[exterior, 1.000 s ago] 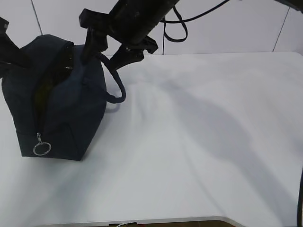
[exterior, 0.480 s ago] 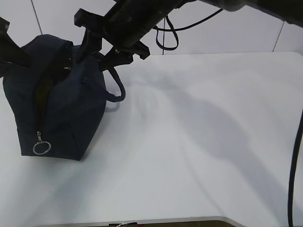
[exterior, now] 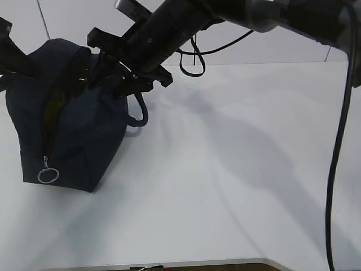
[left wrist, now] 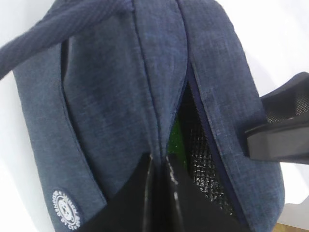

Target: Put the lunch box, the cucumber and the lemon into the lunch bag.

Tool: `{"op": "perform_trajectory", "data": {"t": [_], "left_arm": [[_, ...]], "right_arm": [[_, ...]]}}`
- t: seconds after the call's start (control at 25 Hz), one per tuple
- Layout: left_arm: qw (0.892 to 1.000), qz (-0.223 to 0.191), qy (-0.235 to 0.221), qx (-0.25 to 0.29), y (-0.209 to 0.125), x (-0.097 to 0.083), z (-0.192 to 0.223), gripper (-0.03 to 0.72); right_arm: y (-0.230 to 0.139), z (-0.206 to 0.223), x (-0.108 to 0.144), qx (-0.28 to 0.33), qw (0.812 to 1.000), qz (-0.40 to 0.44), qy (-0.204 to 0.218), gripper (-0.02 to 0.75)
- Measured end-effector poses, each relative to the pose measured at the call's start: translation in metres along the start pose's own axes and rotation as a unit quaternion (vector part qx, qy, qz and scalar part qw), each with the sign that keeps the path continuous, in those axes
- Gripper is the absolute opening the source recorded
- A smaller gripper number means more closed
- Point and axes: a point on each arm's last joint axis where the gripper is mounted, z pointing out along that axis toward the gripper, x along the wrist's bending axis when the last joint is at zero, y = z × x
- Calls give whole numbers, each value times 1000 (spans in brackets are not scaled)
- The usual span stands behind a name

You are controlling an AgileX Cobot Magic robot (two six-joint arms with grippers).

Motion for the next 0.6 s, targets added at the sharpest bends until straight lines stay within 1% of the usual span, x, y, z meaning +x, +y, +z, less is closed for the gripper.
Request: {"op": "perform_trajectory", "data": {"t": [0.08, 0.16, 0.24, 0.4, 0.52, 0.6], "left_arm": [[1000, 0, -2, -1, 0, 0, 0, -10], [1000, -1, -2, -1, 0, 0, 0, -10], [1000, 0, -2, -1, 0, 0, 0, -10], [1000, 0, -2, -2, 0, 0, 0, -10], [1000, 0, -2, -2, 0, 0, 0, -10], [1000, 2, -3, -1, 0, -1, 0, -10]], "right_arm": [[0, 0, 0, 0, 1000, 0, 0, 425], [0, 0, 0, 0, 1000, 0, 0, 398], [0, 0, 0, 0, 1000, -1, -1, 328], [0, 0, 0, 0, 1000, -16, -1, 151], [0, 0, 0, 0, 999, -37, -2, 34], [0, 0, -1, 0, 999, -48, -5, 17]]}}
